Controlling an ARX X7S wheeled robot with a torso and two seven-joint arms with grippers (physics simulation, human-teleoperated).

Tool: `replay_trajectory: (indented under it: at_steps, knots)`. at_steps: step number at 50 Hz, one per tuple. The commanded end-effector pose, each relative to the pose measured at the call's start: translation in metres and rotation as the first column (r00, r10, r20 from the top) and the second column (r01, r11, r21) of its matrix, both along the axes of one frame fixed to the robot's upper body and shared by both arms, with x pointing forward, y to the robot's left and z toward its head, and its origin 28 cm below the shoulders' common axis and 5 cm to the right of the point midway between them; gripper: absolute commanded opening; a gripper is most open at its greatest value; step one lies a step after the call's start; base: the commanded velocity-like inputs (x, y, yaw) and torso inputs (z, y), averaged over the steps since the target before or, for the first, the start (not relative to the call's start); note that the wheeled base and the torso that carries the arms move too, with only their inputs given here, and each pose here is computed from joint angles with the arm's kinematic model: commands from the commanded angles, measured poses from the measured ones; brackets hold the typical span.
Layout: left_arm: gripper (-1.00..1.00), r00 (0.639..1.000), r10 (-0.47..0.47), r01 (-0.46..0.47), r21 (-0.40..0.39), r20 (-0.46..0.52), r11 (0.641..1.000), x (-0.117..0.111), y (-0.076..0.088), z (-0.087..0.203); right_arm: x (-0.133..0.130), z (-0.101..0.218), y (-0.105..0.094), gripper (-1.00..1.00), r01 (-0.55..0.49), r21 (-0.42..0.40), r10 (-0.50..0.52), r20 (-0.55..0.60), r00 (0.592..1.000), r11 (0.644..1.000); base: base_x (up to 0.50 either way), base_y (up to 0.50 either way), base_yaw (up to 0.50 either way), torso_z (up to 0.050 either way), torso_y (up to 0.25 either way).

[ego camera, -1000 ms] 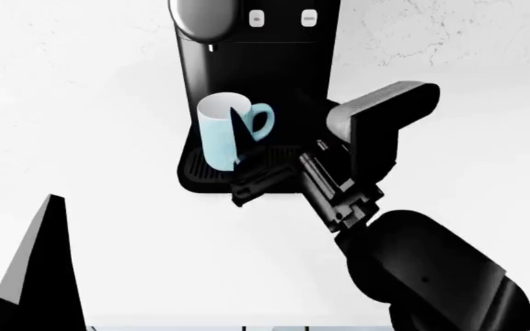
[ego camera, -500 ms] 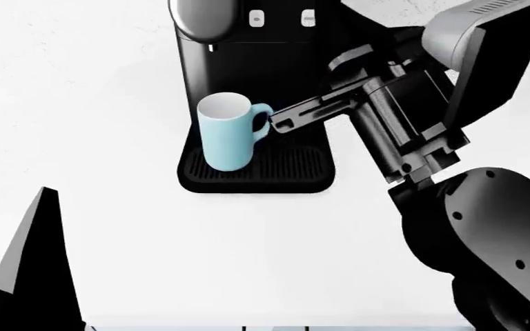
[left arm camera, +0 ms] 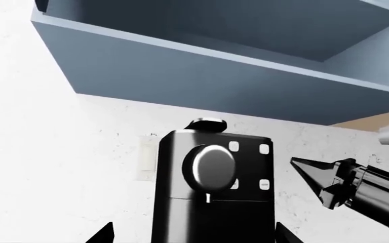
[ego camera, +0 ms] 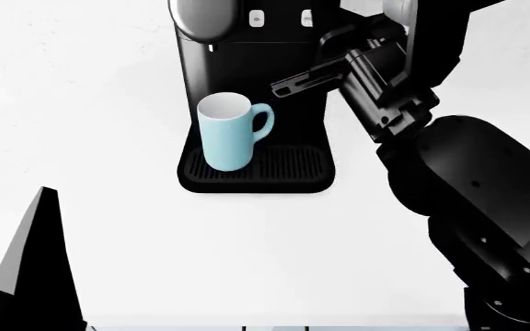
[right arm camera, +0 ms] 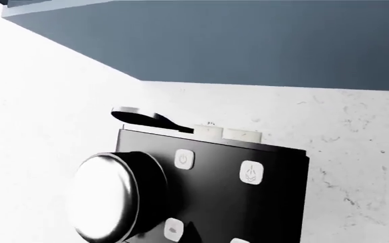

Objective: Pick the mug from the cabinet, place it under the coffee machine dispenser, and press the start button.

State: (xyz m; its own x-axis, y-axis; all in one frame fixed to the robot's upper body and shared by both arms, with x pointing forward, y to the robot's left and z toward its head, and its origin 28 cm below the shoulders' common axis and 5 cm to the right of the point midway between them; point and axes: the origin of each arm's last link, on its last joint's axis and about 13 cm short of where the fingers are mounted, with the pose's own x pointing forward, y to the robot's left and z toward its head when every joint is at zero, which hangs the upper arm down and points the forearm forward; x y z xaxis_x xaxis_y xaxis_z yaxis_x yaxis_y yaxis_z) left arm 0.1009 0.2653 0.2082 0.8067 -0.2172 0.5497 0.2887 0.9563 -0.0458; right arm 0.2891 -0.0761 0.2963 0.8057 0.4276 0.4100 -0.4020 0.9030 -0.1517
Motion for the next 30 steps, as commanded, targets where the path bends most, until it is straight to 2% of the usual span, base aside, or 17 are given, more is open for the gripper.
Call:
replay_trajectory:
  at_steps: [1, 18, 30]
  knots:
    - [1.00, 1.000, 0.004, -0.004, 0.001, -0.002, 1.000, 0.000, 0.000, -0.001, 0.016, -0.007, 0.001, -1.00, 0.020, -0.019, -0.021, -0.046, 0.999, 1.000, 0.00, 0.00, 0.00, 0.000, 0.000]
    - [1.00, 1.000, 0.003, -0.003, 0.005, 0.001, 1.000, 0.000, 0.000, -0.001, 0.003, -0.009, -0.011, -1.00, 0.056, -0.016, -0.057, -0.057, 0.997, 0.998, 0.00, 0.00, 0.00, 0.000, 0.000]
    - [1.00, 1.000, 0.000, 0.000, 0.006, 0.003, 1.000, 0.001, 0.000, -0.001, 0.011, -0.009, -0.015, -1.00, 0.081, -0.014, -0.082, -0.072, 0.994, 0.997, 0.00, 0.00, 0.00, 0.000, 0.000]
